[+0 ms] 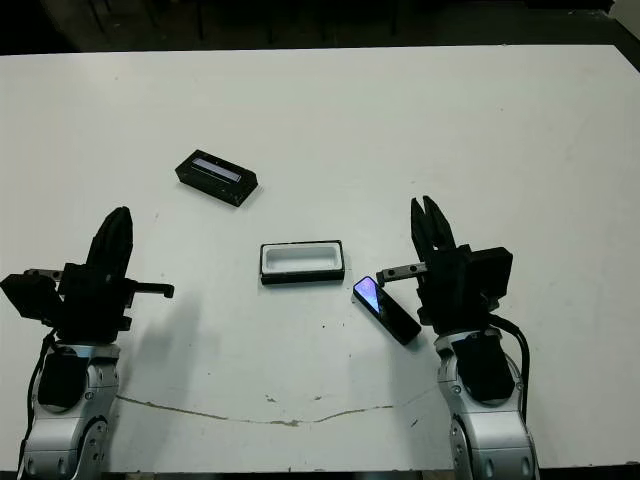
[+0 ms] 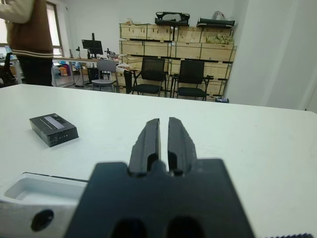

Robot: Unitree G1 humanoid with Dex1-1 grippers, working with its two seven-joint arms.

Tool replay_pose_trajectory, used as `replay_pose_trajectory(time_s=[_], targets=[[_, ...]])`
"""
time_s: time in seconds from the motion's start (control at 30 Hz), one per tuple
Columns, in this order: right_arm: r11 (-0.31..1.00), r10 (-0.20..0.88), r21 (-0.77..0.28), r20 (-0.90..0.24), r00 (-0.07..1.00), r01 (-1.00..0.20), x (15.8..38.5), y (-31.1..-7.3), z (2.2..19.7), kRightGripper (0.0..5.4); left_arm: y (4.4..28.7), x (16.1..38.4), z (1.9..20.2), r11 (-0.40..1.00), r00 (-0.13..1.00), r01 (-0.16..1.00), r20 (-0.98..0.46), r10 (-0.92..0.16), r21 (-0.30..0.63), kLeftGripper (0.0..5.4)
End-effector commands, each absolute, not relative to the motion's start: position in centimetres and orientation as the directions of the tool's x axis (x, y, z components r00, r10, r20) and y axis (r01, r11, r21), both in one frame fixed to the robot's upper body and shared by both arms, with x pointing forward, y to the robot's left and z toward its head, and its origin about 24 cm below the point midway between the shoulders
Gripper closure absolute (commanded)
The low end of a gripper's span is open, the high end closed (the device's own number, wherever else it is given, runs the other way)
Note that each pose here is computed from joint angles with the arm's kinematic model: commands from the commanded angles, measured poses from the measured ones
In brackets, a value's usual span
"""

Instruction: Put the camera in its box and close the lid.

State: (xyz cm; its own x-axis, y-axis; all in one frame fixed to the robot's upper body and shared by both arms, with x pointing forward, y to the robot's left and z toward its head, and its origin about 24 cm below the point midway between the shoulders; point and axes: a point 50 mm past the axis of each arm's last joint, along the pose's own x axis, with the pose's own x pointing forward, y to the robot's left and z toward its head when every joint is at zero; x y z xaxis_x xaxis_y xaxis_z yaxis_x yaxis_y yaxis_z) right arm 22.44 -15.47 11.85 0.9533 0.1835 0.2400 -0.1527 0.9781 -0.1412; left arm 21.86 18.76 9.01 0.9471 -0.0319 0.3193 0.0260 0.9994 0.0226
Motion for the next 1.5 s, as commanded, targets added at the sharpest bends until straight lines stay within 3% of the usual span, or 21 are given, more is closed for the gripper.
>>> replay_pose_trajectory(time_s=[0.03,0.4,0.67,0.8,0.97,1.13,1.5], targets=[[0.977,0.183,-0.153,0.221,0.958,-0.151,22.4,-15.6,11.5,5.40,19.0,21.7,8.5,0.999,0.957,0.020,0.288,-0.029,0.034,5.38],[0.969,0.216,-0.164,0.180,0.960,-0.187,22.2,-16.1,11.3,5.40,18.8,21.5,8.2,0.999,0.960,0.026,0.278,-0.031,0.022,5.38],[0.925,0.330,-0.229,0.092,0.940,-0.302,20.8,-18.0,13.7,5.40,18.7,21.4,8.0,0.999,0.963,0.027,0.267,-0.031,0.017,5.38],[0.892,0.408,-0.213,-0.003,0.913,-0.399,19.6,-18.7,14.6,4.96,18.6,21.4,7.9,0.999,0.962,0.032,0.270,-0.037,0.024,5.40],[0.833,0.522,-0.155,-0.096,0.848,-0.531,18.7,-18.8,14.0,4.11,18.5,21.4,7.9,0.999,0.963,0.032,0.266,-0.038,0.026,5.40],[0.796,0.588,-0.056,-0.163,0.793,-0.602,18.4,-18.9,12.2,3.23,18.4,21.4,7.8,0.999,0.964,0.033,0.265,-0.038,0.024,5.40],[0.777,0.598,-0.063,-0.238,0.766,-0.626,18.4,-18.9,8.9,1.31,18.4,21.3,7.8,0.999,0.965,0.037,0.260,-0.043,0.025,5.40]])
